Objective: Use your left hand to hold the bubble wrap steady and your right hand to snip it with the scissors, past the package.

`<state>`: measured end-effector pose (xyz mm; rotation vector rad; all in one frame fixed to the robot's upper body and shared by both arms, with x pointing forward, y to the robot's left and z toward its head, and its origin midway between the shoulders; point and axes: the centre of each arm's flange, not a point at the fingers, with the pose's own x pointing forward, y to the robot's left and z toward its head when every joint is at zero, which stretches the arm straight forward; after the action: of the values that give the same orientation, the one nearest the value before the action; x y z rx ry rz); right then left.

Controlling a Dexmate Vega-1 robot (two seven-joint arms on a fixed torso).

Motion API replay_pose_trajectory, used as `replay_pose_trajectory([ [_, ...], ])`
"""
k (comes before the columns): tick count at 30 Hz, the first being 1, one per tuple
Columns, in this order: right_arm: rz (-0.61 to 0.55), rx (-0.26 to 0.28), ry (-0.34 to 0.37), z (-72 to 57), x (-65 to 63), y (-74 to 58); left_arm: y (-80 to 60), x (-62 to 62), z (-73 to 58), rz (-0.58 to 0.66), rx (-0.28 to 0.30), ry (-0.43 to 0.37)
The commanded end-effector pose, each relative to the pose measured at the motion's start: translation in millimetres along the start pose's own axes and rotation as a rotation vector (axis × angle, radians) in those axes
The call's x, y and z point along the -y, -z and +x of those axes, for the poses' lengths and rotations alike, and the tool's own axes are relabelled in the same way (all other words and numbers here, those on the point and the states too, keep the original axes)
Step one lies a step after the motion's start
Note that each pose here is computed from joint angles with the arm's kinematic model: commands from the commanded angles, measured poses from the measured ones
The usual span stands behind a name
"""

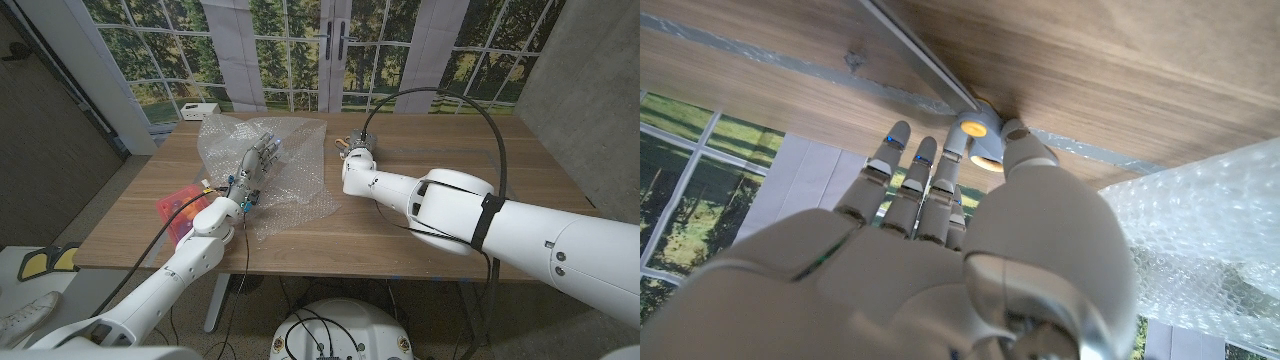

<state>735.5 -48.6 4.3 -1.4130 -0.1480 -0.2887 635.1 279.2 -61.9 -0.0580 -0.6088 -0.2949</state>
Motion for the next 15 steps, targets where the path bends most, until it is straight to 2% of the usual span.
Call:
replay_pose_trajectory([
  [1,0.016,-0.008,0.021,0.9,0.7,4.5,0.8,0.4,1.6,-0.003,0.001,0.002],
  [15,0.076,-0.018,0.054,-0.4,6.5,9.3,0.6,1.7,2.8,-0.003,0.003,0.005],
])
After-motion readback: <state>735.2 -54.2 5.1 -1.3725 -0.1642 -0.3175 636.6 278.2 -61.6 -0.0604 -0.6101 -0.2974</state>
